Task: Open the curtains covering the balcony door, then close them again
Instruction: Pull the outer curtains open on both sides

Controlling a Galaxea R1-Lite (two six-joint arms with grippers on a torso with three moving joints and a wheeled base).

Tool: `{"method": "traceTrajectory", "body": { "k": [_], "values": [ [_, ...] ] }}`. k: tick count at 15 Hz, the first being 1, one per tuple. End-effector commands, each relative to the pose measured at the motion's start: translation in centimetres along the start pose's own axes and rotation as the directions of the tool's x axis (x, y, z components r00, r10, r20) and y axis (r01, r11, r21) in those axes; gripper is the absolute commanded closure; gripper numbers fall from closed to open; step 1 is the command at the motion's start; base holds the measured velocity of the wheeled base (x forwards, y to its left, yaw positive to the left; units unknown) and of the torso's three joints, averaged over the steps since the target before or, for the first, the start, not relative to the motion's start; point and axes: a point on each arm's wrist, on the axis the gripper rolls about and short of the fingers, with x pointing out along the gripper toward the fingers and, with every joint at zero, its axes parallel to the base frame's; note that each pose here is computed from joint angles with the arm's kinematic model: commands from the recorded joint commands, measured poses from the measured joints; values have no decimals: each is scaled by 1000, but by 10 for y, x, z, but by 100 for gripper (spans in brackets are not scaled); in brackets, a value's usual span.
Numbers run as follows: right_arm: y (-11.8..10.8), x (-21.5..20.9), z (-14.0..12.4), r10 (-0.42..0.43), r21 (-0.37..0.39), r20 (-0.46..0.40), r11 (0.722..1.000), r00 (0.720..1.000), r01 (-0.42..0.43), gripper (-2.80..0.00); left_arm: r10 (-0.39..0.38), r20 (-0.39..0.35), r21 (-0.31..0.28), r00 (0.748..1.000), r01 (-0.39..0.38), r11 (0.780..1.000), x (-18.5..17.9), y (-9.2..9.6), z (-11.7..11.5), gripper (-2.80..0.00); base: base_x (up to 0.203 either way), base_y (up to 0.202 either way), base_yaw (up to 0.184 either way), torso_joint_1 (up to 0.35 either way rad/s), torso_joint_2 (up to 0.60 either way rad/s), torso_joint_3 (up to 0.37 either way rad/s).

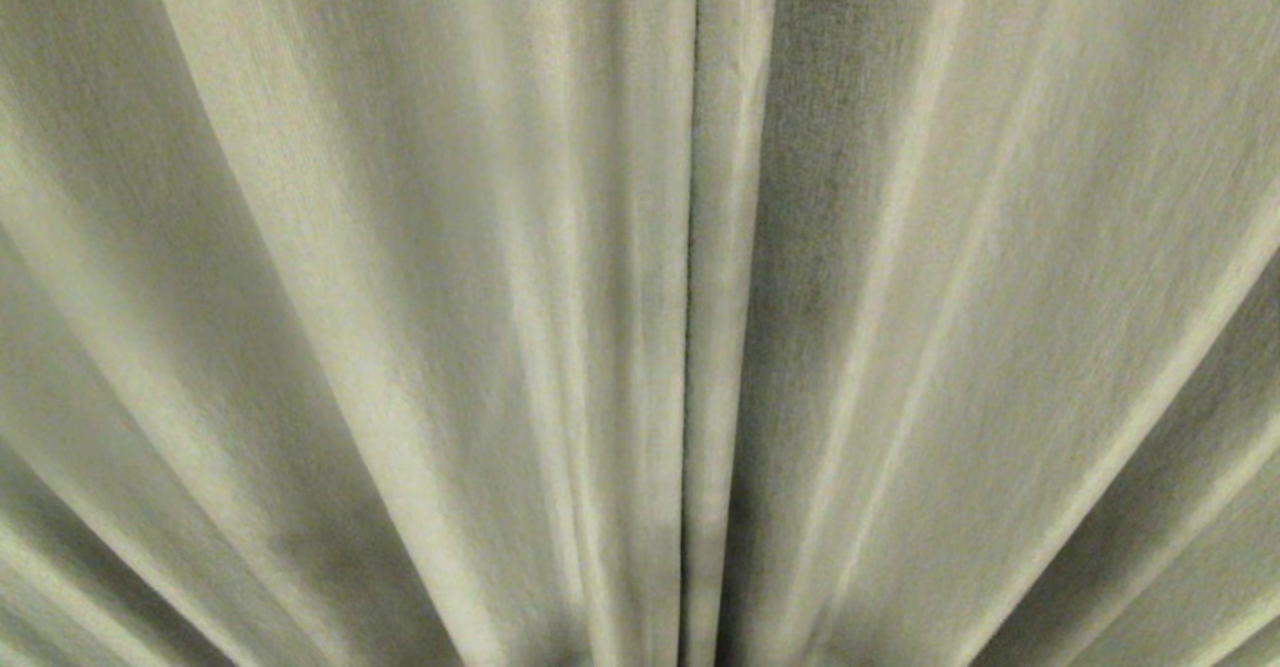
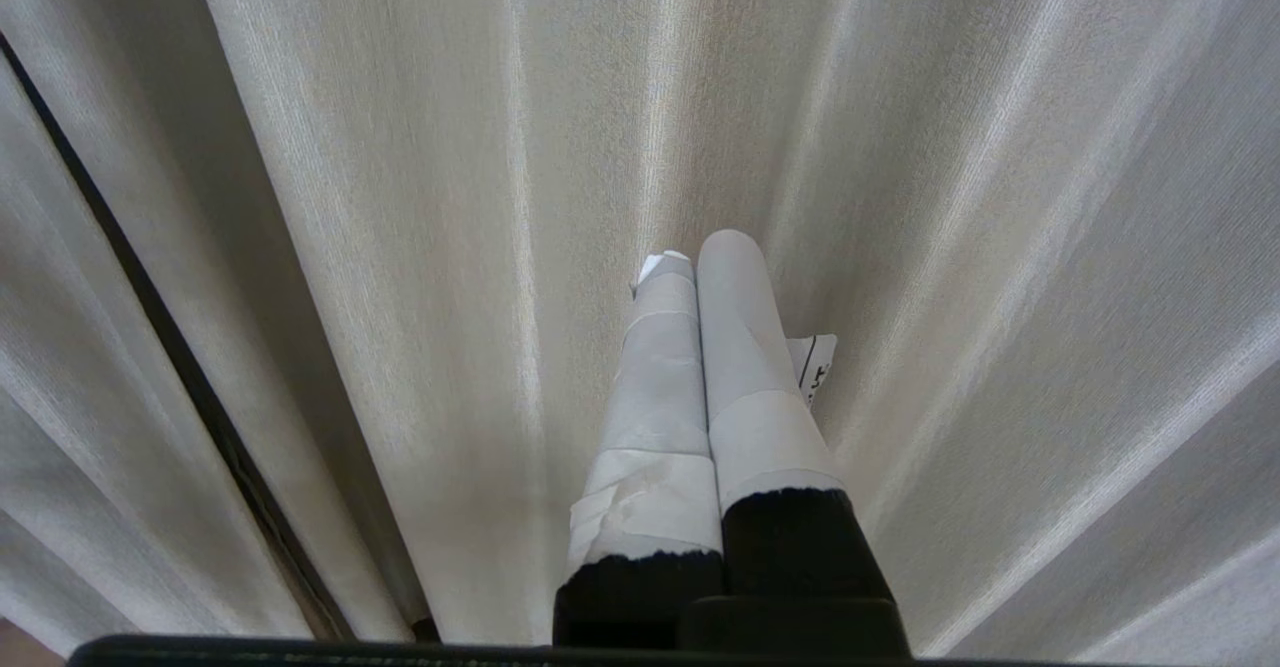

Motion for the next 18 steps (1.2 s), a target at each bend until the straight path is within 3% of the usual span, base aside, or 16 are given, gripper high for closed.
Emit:
{"method": "traceTrajectory", "body": {
  "k": [1, 18],
  "values": [
    [0, 0, 0, 1, -1, -1, 1000, 1000, -1, 0, 1, 0, 0, 1000, -1, 1000, 0, 0, 0, 0, 0, 0, 0, 0, 0, 0],
    [0, 0, 0, 1, -1, -1, 1000, 1000, -1, 0, 1, 0, 12, 1000, -1, 1000, 0, 0, 0, 0, 0, 0, 0, 0, 0, 0]
  ]
}}
